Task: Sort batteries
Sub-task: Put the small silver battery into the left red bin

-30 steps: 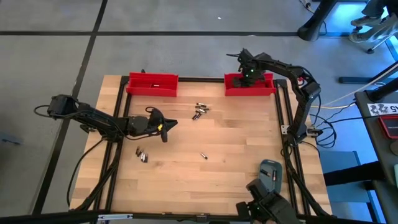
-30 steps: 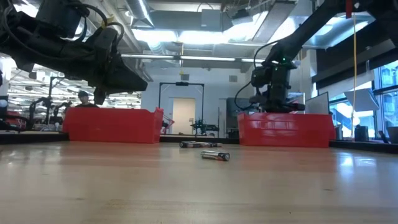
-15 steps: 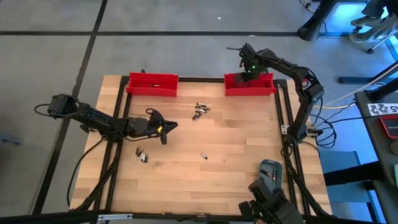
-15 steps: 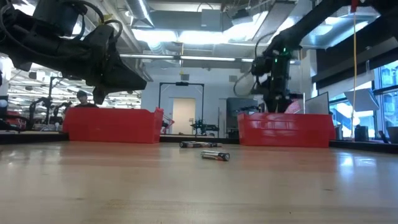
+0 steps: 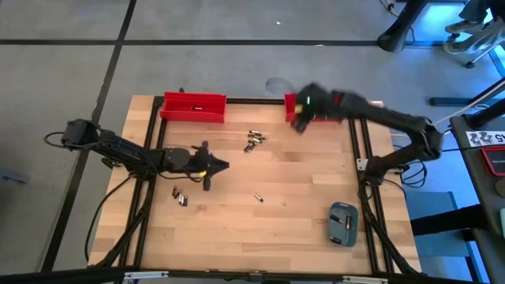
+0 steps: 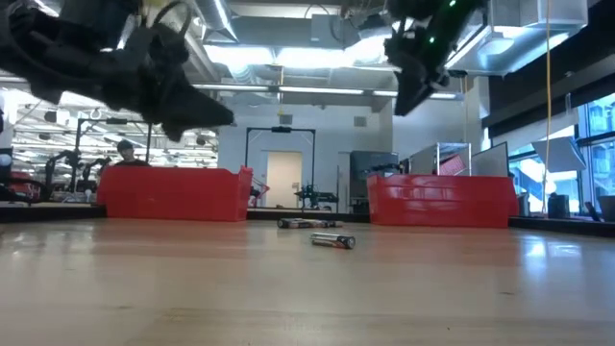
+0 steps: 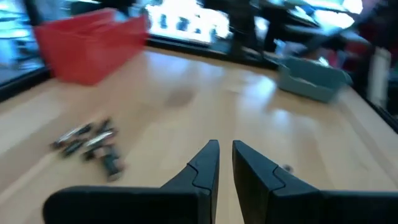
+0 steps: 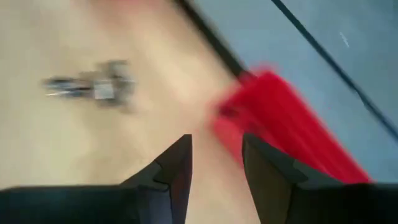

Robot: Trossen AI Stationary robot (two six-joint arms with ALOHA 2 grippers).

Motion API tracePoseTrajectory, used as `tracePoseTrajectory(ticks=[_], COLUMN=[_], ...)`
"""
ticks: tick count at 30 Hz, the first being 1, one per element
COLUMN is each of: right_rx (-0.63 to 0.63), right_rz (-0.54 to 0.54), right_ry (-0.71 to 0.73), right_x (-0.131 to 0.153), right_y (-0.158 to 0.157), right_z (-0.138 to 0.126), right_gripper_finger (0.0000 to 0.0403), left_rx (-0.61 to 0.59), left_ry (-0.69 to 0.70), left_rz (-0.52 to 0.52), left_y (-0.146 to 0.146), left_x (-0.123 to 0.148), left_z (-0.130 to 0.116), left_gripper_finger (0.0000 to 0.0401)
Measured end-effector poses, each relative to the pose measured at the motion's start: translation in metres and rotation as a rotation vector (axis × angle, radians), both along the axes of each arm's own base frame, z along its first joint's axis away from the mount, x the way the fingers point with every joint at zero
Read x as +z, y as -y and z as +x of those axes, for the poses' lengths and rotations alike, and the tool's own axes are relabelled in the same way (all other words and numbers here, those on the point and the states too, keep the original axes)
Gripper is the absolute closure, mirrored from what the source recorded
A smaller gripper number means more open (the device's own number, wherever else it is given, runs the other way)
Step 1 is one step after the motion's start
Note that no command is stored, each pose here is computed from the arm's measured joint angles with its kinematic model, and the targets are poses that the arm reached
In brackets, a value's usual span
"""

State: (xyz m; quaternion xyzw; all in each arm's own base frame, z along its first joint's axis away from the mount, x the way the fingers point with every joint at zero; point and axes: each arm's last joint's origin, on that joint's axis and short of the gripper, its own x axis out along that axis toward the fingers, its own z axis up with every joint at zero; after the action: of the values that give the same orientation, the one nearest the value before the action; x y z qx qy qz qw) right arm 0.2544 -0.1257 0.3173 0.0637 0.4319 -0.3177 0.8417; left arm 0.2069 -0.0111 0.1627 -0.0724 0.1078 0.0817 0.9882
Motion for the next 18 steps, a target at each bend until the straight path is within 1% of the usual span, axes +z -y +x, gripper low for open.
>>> tracePoseTrajectory(ticks=[2, 4, 8, 11, 14, 18], right_rx=[0.130, 0.229, 0.331, 0.320, 0.286, 0.284], right_rz=[-0.038, -0.071, -0.090, -0.087, -0.070, -0.082], right_ry=[0.046, 0.090, 0.151, 0.175, 0.205, 0.261], right_x=[-0.015, -0.031, -0.060, -0.068, -0.067, -0.063], right_y=[-0.026, -0.049, -0.075, -0.082, -0.084, -0.083], right_z=[0.007, 0.011, 0.017, 0.019, 0.020, 0.023], right_gripper_finger=[0.0261, 0.0261, 0.0261, 0.0261, 0.0261, 0.0261], left_rx=[-0.068, -0.122, -0.193, -0.210, -0.239, -0.312], left_ry=[-0.029, -0.052, -0.085, -0.111, -0.137, -0.161], left_rz=[0.024, 0.047, 0.093, 0.105, 0.076, 0.055], left_y=[0.000, -0.001, -0.004, -0.009, -0.015, -0.019], left_x=[0.007, 0.013, 0.014, 0.007, -0.006, -0.027], left_z=[0.013, 0.025, 0.048, 0.061, 0.071, 0.083], left_gripper_finger=[0.0365, 0.0357, 0.0315, 0.0276, 0.0243, 0.0220])
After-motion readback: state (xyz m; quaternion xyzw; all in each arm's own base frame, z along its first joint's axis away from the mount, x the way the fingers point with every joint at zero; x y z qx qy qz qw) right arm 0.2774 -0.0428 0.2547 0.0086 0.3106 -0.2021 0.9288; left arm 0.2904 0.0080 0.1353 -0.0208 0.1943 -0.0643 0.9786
